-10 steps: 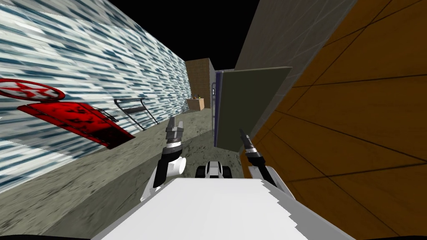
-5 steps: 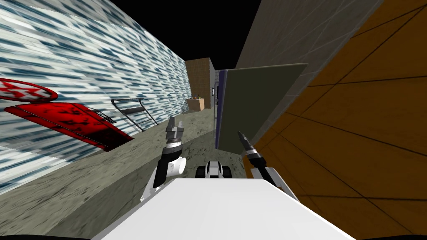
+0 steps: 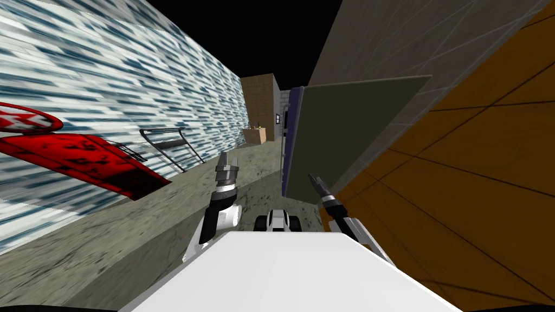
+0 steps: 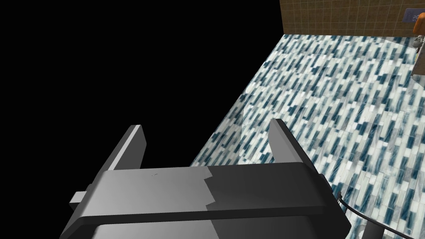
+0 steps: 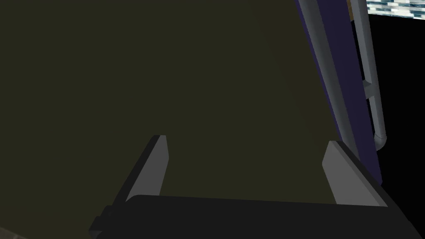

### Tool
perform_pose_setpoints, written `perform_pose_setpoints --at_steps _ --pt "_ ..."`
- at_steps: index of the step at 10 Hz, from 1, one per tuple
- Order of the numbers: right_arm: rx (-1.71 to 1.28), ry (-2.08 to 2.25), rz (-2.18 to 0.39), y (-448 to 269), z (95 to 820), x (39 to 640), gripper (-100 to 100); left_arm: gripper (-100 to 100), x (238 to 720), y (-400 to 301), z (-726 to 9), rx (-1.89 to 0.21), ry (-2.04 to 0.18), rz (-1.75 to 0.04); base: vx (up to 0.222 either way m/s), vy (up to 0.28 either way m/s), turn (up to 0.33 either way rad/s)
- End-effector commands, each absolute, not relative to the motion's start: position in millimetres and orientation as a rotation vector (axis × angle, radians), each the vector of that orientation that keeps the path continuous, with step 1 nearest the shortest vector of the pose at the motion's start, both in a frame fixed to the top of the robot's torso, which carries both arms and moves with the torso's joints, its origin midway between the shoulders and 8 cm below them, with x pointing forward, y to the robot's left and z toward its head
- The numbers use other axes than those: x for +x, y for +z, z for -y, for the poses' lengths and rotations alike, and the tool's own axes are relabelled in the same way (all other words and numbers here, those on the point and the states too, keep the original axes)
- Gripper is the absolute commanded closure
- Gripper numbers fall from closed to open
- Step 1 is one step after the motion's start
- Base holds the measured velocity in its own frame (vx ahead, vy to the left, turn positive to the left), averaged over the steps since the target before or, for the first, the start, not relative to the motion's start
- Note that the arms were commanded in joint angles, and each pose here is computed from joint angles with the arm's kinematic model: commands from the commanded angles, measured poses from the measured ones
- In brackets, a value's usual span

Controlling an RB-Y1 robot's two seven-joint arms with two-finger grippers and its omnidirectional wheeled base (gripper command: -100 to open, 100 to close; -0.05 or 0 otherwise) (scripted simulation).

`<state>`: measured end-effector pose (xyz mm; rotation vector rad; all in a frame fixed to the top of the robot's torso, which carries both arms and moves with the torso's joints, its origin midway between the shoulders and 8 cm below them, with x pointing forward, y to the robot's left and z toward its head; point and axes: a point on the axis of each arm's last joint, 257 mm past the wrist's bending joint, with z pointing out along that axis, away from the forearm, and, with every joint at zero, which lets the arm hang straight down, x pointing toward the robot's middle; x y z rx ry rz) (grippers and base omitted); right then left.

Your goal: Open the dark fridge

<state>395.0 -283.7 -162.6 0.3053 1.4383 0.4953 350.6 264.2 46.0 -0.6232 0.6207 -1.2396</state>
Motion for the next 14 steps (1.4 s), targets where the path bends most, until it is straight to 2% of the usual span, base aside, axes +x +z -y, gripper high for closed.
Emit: perform_pose_setpoints --at_steps 1,14 --pt "0.256 0.388 -1.495 -180 296 394 -100 0 351 46 -264 -0.623 -1.24 -0.621 0.087 0.055 0.006" --pt "-0.035 -0.139 -1.676 -232 363 382 -100 0 351 46 -264 -0.623 -1.24 -0.621 0.086 0.071 0.009"
